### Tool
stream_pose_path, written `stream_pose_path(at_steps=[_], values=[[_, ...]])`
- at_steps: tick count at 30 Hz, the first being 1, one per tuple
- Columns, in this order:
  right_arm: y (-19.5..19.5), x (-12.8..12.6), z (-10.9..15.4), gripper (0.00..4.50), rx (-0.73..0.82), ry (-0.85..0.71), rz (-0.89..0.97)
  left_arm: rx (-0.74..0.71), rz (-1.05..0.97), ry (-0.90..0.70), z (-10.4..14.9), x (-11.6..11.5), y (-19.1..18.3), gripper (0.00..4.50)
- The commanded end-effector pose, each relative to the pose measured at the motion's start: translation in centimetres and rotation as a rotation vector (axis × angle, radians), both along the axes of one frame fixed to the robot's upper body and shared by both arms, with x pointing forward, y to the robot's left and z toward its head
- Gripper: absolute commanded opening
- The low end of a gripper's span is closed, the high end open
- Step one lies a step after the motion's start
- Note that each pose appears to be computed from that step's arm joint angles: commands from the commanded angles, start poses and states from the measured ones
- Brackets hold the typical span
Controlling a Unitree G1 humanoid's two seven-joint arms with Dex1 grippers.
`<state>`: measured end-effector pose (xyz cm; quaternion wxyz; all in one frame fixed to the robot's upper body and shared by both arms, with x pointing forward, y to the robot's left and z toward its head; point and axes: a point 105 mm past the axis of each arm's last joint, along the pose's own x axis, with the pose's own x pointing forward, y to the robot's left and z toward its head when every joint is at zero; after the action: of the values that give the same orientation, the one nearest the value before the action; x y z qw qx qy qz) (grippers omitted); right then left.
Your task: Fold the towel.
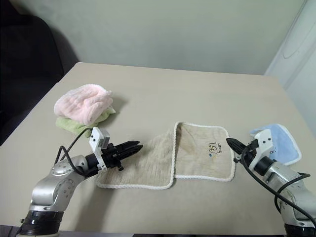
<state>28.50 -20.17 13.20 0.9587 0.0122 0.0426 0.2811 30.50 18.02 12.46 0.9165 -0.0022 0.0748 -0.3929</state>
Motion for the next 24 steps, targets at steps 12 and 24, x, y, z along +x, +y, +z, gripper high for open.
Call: stream_pose_path(at_steps=[12, 24], values=[[0.0, -0.3, 1.0, 0.04, 0.003, -0.092, -0.053, 0.046, -0.050, -0.064, 1.9, 1.2, -0.6, 1.26], [0.8, 1.1, 0.8, 0.04, 0.016, -0.089, -0.008, 0.139, -0.112, -0.093, 1.4, -0.2, -1.4, 1.26]])
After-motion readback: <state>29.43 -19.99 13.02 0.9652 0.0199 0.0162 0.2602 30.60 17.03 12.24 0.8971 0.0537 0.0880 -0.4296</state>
